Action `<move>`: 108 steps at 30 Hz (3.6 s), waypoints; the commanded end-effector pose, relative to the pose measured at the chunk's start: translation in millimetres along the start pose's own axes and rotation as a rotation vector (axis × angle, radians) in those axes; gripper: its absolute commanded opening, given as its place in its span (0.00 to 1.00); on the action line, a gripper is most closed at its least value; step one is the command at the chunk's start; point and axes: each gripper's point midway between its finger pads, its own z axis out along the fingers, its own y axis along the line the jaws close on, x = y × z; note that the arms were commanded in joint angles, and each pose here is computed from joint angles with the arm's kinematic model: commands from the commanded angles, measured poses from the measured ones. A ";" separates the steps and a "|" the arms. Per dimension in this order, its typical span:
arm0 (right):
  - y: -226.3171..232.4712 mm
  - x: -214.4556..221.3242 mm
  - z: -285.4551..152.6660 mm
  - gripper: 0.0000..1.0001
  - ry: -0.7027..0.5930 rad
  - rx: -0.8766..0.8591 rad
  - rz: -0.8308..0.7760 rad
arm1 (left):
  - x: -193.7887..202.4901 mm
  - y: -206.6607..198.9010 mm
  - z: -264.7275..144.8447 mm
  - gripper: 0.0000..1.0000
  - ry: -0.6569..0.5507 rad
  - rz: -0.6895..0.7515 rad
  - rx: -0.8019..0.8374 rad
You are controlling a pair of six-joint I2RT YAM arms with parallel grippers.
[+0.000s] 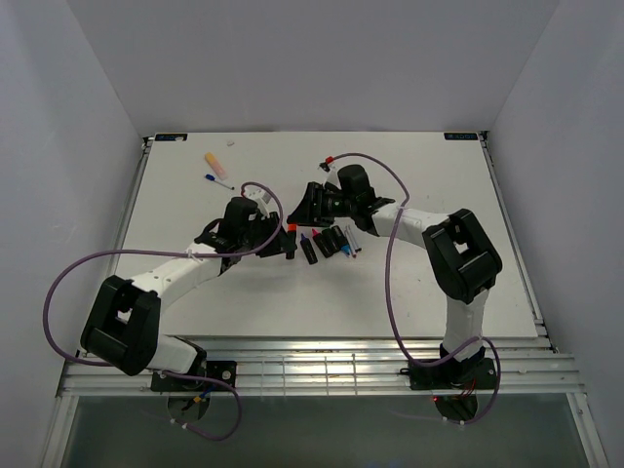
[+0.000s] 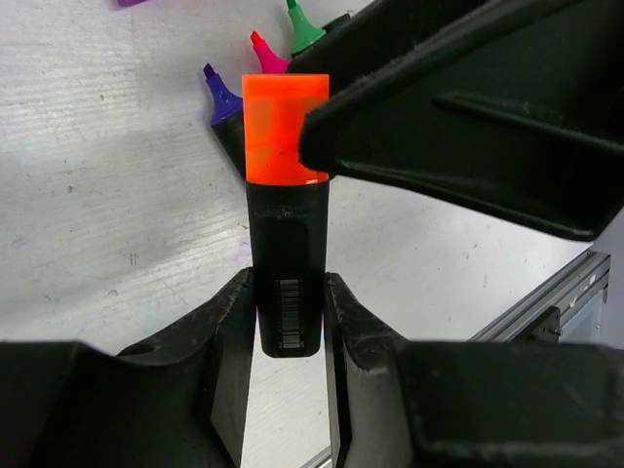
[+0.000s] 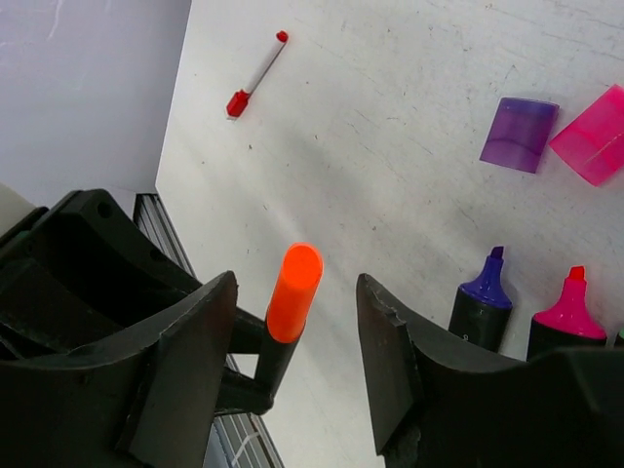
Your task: Open the pen caps
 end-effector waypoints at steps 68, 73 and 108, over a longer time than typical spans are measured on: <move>35.9 -10.9 -28.0 0.08 -0.038 -0.039 -0.244 | 29.3 -55.1 -23.1 0.00 0.053 0.035 0.370; 26.7 -17.2 -20.8 0.08 -0.033 0.100 -0.291 | 28.8 -4.1 -4.9 0.00 0.054 -0.036 0.064; -31.8 -6.3 99.7 0.17 0.137 0.319 -0.382 | 67.4 34.8 -8.0 0.00 0.011 -0.179 -0.021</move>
